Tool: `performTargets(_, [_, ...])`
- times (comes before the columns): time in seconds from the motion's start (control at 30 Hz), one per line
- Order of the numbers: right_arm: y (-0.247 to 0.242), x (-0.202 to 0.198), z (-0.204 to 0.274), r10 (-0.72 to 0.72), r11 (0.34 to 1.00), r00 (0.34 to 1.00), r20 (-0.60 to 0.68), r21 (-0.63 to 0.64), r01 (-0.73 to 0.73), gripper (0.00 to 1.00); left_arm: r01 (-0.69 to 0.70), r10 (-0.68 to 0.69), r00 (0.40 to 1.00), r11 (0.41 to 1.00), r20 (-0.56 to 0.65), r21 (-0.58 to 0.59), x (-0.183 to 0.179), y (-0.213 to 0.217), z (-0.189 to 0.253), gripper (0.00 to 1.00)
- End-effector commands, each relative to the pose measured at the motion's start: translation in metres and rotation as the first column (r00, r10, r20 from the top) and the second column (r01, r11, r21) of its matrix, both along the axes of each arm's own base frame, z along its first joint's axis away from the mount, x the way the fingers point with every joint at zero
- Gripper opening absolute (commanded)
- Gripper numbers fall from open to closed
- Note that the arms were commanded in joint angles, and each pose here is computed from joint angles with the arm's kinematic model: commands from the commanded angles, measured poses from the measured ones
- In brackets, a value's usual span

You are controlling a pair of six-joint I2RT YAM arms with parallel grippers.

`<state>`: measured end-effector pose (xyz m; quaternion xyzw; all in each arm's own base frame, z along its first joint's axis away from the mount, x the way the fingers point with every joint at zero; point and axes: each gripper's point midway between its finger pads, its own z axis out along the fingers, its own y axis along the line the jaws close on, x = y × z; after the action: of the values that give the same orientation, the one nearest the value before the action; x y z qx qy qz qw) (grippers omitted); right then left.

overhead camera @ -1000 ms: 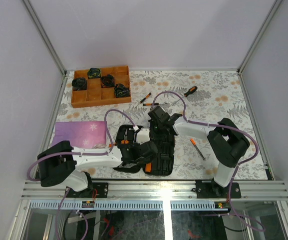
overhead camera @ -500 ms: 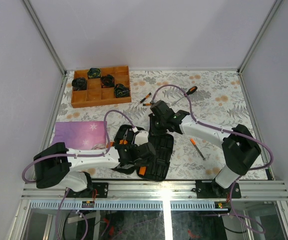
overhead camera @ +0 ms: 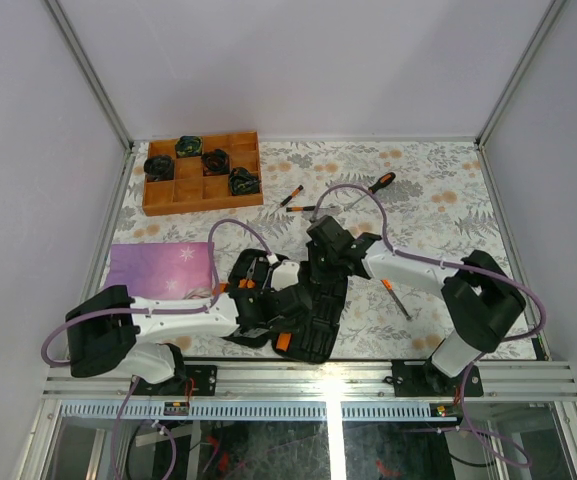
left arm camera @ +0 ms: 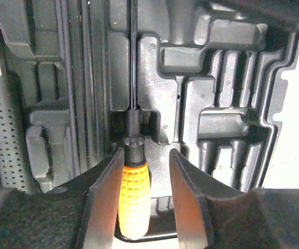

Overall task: Sort the tools into containers
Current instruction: Adjust the screwdriver in the storage box.

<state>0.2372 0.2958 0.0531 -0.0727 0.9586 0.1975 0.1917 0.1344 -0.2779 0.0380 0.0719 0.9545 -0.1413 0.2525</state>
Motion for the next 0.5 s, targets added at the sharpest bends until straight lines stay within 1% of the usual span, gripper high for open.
performTargets(0.0, [-0.005,0.008,0.029,-0.054,0.997,0.992,0.113,0.054,0.049,0.21,0.016,-0.015,0.999,1.000,0.052,-0.020,0.007,-0.006,0.022,0.42])
performTargets(0.07, [-0.014,0.006,0.032,-0.074,0.996,0.989,0.131,0.050,0.068,0.22,0.016,-0.013,0.998,0.999,0.068,-0.038,0.010,-0.009,0.030,0.46])
performTargets(0.2, [-0.035,-0.004,0.034,-0.113,0.993,0.982,0.152,0.039,0.109,0.25,0.008,0.000,0.994,0.997,0.106,-0.079,0.016,-0.012,0.048,0.48])
performTargets(0.3, [-0.048,-0.015,0.026,-0.132,0.991,0.982,0.134,0.022,0.130,0.32,-0.005,0.020,0.991,0.993,0.133,-0.115,0.019,-0.010,0.060,0.49])
performTargets(0.43, [-0.059,-0.028,0.019,-0.155,0.988,0.982,0.109,0.029,0.153,0.38,-0.018,0.037,0.989,0.991,0.144,-0.133,0.020,-0.002,0.062,0.49])
performTargets(0.47, [-0.060,-0.029,0.018,-0.158,0.987,0.982,0.106,0.034,0.156,0.39,-0.015,0.034,0.990,0.991,0.139,-0.134,0.020,-0.002,0.060,0.48])
